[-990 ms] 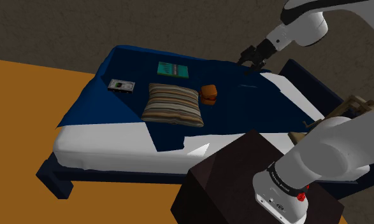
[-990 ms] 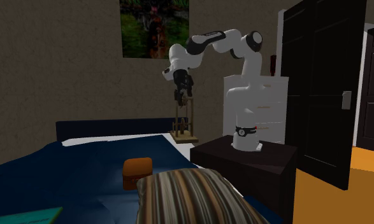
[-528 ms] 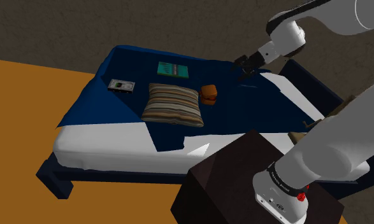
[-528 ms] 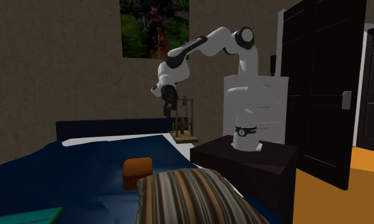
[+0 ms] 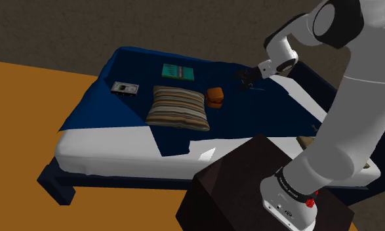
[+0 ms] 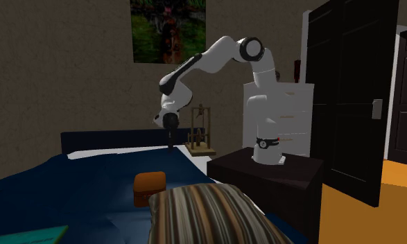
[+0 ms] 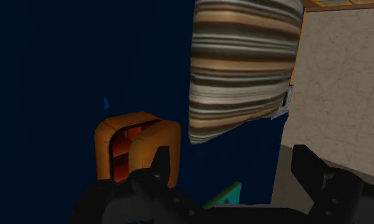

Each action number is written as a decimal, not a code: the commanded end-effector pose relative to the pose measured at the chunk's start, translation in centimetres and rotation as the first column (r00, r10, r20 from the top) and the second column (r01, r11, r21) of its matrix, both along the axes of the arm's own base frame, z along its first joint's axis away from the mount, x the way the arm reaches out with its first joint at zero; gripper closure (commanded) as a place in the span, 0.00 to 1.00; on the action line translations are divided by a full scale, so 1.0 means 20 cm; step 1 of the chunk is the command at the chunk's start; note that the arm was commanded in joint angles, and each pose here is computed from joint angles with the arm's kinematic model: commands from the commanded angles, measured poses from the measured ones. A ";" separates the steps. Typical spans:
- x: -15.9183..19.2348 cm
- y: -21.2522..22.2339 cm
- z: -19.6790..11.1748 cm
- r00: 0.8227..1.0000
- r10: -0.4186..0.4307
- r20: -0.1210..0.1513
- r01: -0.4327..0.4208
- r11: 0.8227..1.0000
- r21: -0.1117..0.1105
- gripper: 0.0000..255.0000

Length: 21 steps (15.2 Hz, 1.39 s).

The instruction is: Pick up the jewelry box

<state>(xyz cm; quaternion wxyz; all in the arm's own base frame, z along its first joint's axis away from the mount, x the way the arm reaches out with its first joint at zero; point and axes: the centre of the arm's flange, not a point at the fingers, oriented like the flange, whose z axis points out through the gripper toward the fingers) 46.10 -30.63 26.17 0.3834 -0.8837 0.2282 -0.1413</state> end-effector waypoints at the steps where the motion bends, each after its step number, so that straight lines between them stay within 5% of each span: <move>1: 0.04 -0.07 -0.13 1.000 -0.027 0.015 0.026 0.999 0.043 0.00; 7: 0.16 -0.21 -0.50 0.995 -0.095 0.042 0.088 0.984 0.154 0.00; 16: 0.16 -0.21 -0.70 0.995 -0.095 0.042 0.088 0.984 0.154 0.00; 17: 0.16 -0.21 -0.70 0.995 -0.095 0.042 0.088 0.984 0.154 1.00; 21: 0.16 -0.21 -0.70 0.995 -0.095 0.042 0.088 0.984 0.154 1.00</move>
